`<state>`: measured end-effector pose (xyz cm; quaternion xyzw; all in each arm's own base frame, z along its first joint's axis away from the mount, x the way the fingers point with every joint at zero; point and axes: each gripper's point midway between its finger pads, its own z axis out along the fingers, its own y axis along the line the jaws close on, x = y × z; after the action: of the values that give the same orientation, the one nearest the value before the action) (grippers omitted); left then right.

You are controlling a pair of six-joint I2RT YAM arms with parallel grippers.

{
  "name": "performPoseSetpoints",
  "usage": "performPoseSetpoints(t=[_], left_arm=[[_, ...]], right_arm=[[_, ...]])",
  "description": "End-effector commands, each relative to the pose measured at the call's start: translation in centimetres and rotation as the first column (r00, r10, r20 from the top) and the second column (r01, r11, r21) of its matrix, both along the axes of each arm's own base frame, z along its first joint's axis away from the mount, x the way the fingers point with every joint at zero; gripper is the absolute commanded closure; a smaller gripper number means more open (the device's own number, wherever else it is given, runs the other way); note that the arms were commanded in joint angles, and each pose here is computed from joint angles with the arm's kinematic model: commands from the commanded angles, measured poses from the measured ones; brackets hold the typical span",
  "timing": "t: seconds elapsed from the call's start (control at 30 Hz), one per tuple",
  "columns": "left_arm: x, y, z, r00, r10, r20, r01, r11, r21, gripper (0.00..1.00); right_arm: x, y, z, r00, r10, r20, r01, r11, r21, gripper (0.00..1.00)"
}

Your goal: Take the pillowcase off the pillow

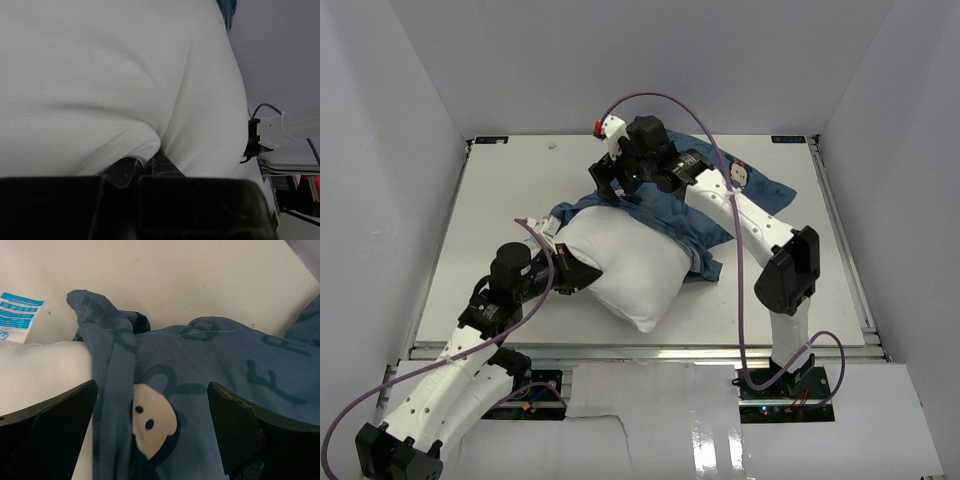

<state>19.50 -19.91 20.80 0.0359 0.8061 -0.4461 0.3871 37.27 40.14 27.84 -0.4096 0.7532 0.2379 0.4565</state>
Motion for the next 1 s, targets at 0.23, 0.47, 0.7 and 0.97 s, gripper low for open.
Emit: performPoseSetpoints(t=[0.23, 0.47, 0.7, 0.97], left_arm=[[-0.3, -0.2, 3.5, 0.994, -0.01, 0.113, 0.016, 0.998, -0.057, 1.0], [-0.2, -0.2, 6.6, 0.989, -0.012, 0.151, 0.021, 0.998, -0.059, 1.0], [-1.1, 1.3, 14.6, 0.962, 0.044, 0.268, -0.025, 0.997, -0.076, 1.0], [0.4, 3.1, 14.6, 0.955, 0.171, 0.242, -0.166, 0.985, -0.043, 1.0]], right_arm=[[1.1, 2.8, -6.3, 0.992, 0.096, -0.08, -0.104, 0.99, -0.1, 0.24], [8.3, -1.1, -6.2, 0.98, -0.2, -0.001, 0.199, 0.975, -0.097, 0.92], [15.6, -10.6, -3.6, 0.859, -0.512, 0.009, 0.511, 0.859, 0.037, 0.92], [18.3, -16.7, -6.5, 0.769, -0.64, -0.002, 0.64, 0.769, 0.008, 0.92]])
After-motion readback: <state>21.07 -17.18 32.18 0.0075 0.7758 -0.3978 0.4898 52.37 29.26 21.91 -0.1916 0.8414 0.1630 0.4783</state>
